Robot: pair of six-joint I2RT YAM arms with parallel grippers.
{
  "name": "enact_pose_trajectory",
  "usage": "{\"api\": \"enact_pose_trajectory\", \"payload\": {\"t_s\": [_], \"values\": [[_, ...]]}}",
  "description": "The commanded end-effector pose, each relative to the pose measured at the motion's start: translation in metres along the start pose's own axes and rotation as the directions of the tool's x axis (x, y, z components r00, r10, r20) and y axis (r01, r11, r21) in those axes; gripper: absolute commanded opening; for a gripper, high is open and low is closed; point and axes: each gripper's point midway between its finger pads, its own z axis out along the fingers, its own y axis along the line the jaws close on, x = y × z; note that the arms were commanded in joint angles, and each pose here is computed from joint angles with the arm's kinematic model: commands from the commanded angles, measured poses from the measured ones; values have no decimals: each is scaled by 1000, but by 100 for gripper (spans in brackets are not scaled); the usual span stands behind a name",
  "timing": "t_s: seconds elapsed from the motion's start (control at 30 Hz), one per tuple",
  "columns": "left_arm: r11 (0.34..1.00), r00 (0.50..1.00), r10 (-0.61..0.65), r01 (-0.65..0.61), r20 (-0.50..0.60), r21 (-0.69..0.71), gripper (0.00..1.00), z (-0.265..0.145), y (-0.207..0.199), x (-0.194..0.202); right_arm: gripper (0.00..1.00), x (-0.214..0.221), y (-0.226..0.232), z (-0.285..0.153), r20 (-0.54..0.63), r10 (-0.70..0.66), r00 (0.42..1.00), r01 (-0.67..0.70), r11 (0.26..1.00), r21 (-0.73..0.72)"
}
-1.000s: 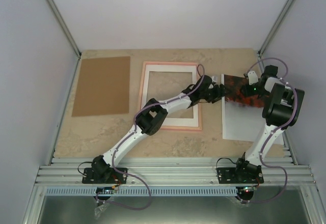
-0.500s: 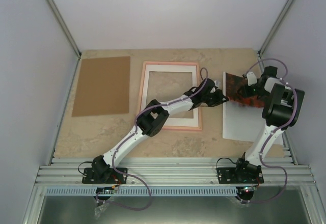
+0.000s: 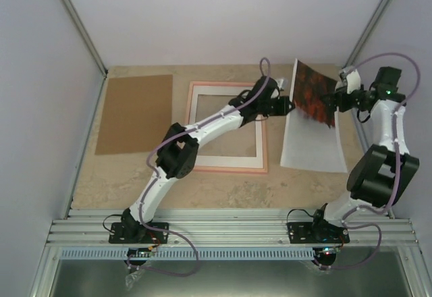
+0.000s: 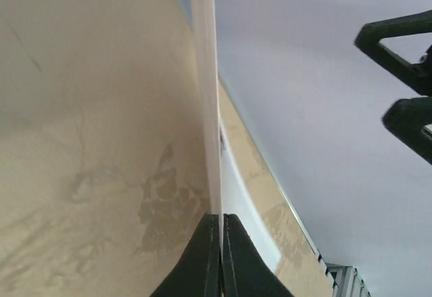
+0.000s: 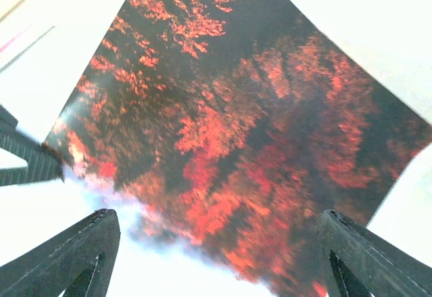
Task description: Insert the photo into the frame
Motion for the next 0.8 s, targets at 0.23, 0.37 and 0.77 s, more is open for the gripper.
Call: {"api": "enact_pose_trajectory", "payload": {"t_s": [0.23, 0.37, 0.77], "values": [[801, 803, 594, -584, 54, -133, 0, -162, -69, -73, 98, -100, 59, -117, 267, -161, 950, 153, 987, 51], [621, 635, 772, -740, 36, -259, 0, -220, -79, -82, 98, -111, 78, -136, 305, -183, 935, 180, 983, 37], [12, 152, 956, -875, -250, -483, 0, -332, -60, -74, 98, -113, 75, -169, 348, -86, 934, 112, 992, -54]]}}
